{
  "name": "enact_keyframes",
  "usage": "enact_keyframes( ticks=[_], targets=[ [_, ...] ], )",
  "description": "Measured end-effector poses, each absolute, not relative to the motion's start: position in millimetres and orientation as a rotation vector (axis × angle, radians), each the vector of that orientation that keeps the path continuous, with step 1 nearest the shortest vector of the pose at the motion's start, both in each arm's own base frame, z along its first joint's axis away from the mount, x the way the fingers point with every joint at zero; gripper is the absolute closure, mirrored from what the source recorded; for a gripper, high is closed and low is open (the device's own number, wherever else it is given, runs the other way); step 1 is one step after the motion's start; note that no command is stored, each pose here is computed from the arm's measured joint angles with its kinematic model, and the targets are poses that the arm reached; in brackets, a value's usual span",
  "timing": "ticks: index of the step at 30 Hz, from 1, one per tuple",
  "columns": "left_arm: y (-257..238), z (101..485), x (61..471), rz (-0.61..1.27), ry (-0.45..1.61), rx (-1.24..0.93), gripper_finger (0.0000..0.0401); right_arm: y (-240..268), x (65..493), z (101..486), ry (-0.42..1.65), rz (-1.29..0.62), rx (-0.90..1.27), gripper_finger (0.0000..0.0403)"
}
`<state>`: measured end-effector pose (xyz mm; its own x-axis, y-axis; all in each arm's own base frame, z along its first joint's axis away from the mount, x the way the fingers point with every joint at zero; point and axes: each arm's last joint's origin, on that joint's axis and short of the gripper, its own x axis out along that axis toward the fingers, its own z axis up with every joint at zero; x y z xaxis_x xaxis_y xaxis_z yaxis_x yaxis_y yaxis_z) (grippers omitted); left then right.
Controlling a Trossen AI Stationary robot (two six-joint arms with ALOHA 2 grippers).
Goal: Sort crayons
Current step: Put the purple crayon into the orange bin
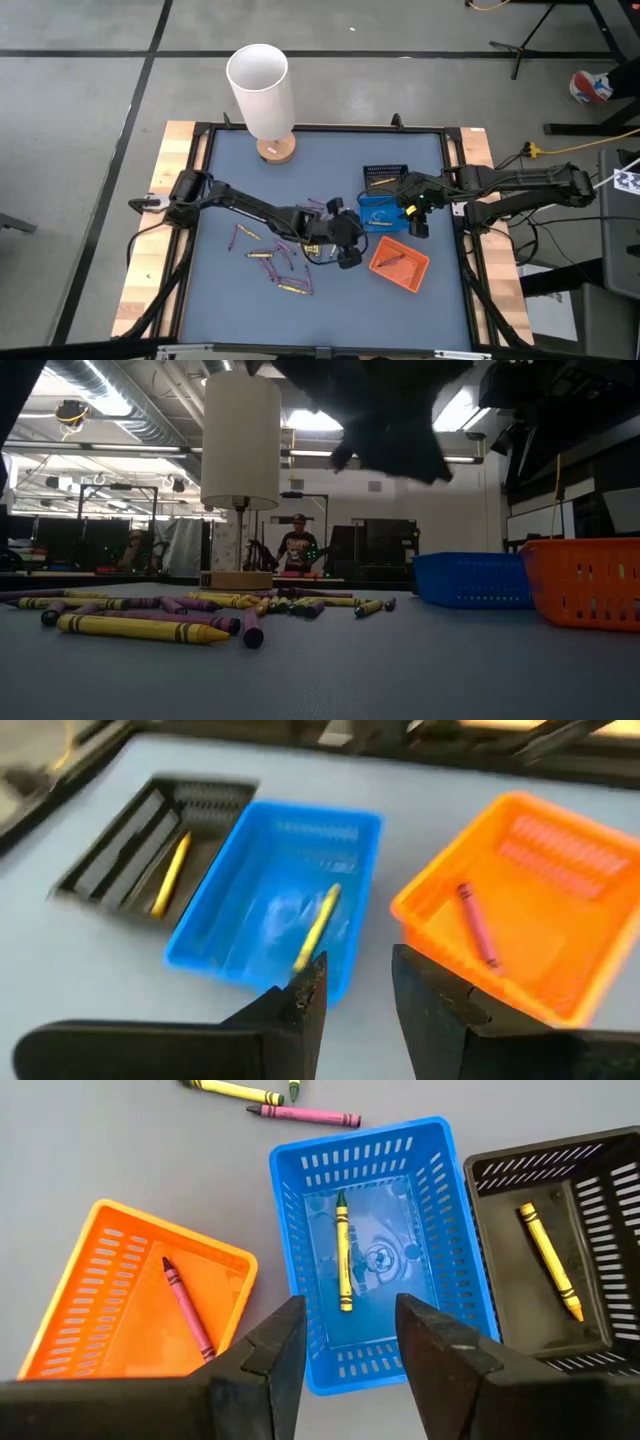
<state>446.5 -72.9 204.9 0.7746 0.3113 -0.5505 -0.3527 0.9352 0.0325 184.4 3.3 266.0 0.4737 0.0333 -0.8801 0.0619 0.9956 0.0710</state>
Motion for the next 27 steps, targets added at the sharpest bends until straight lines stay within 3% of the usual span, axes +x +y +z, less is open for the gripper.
enact_keyframes(
  ticks=[13,27],
  targets=[
    [-56.5,147.0,453.3,0.538,0.695,-0.173,0.0302,3.2,184.4,266.1,1.077,-0.018,0.098,0.0248],
    [-43.8,139.7,453.1,0.587,0.721,-0.197,0.0302,3.2,184.4,266.0,1.078,-0.017,0.098,0.0248]
  ],
)
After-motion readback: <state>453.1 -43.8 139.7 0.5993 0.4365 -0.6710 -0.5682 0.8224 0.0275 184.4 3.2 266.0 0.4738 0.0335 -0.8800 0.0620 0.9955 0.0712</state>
